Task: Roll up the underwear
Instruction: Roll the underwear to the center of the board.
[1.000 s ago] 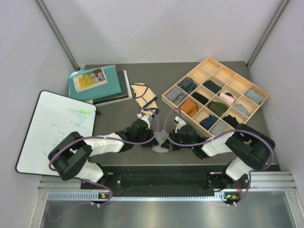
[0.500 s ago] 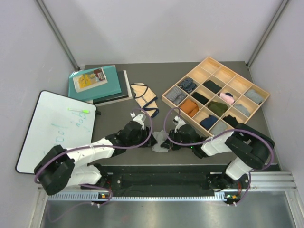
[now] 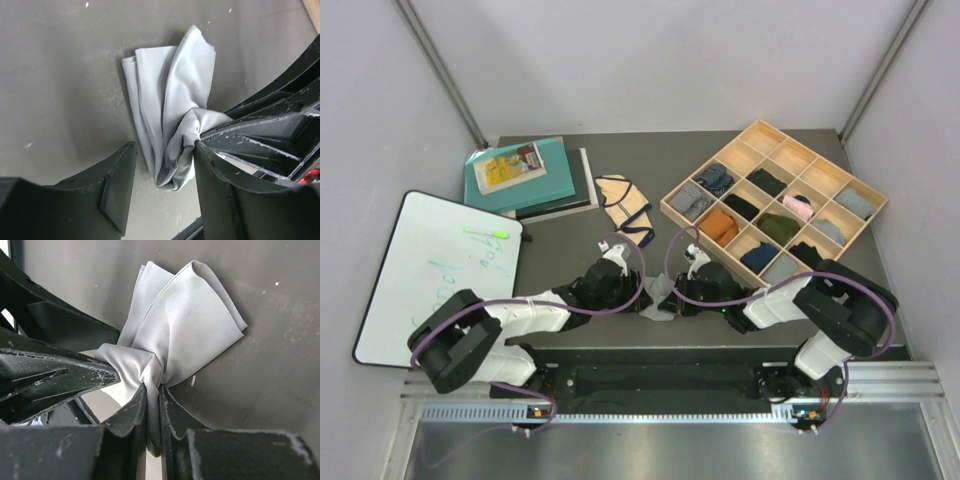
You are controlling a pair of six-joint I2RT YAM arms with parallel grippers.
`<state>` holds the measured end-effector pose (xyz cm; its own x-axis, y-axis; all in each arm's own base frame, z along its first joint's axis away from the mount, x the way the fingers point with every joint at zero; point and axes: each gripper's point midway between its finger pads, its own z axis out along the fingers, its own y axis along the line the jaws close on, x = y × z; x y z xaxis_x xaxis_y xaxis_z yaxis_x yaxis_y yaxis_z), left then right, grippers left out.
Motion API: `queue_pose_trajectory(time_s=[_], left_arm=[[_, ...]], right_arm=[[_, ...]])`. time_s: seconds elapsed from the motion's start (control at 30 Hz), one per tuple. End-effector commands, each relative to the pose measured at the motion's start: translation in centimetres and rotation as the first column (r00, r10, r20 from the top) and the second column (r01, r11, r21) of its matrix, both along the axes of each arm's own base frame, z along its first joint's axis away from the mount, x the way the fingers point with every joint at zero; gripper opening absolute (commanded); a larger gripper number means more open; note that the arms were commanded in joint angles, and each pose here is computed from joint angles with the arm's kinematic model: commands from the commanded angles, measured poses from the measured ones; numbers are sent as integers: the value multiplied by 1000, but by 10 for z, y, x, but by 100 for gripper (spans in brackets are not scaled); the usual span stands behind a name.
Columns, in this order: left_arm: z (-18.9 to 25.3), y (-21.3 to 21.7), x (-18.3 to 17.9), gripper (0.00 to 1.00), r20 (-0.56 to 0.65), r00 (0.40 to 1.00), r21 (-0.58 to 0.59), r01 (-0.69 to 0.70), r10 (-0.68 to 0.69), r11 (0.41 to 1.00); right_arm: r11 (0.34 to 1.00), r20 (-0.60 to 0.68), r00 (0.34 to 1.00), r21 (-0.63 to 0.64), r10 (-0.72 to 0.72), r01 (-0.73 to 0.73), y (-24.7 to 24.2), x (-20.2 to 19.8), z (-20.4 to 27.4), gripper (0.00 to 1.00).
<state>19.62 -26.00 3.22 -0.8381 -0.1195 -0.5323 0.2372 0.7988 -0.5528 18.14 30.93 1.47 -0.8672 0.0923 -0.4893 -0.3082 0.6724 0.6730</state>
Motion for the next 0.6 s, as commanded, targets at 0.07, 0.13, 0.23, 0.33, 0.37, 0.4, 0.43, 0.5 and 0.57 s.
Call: queue_pose_trajectory(time_s=[0.07,0.13,0.23,0.33,0.37,0.4,0.43,0.5,0.57], left_arm=[[-16,3,0,49,-2,1000,10,-13,13,1000],[-19,2,0,44,-1,1000,5,-10,10,1000],[-21,-5,-3,29,-7,1000,-30,14,-15,999],[-24,-8,-6,10,-23,999,-38,32,-33,999],[-24,-8,-7,6,-26,999,-38,38,-39,999],[-23,-9,-8,2,-28,999,-41,43,-44,998],[-25,-6,-10,0,-37,998,-27,48,-49,998],[-22,-4,-10,0,-33,998,-17,48,-49,999],[-25,2,-15,0,-57,997,14,51,-50,999]], right_arm=[[958,-180,984,-282,-9,-43,-54,-44,-70,6],[960,-179,984,-276,-8,-42,-53,-44,-69,7],[961,-174,985,-272,-5,-43,-52,-43,-67,8],[959,-163,987,-281,-1,-46,-53,-41,-63,13],[957,-159,987,-287,4,-50,-53,-41,-61,17],[958,-131,991,-281,16,-52,-50,-35,-53,20],[951,-136,991,-304,18,-59,-54,-37,-53,25],[944,-88,995,-324,36,-63,-54,-30,-41,43],[940,-45,998,-336,50,-62,-58,-26,-24,60]])
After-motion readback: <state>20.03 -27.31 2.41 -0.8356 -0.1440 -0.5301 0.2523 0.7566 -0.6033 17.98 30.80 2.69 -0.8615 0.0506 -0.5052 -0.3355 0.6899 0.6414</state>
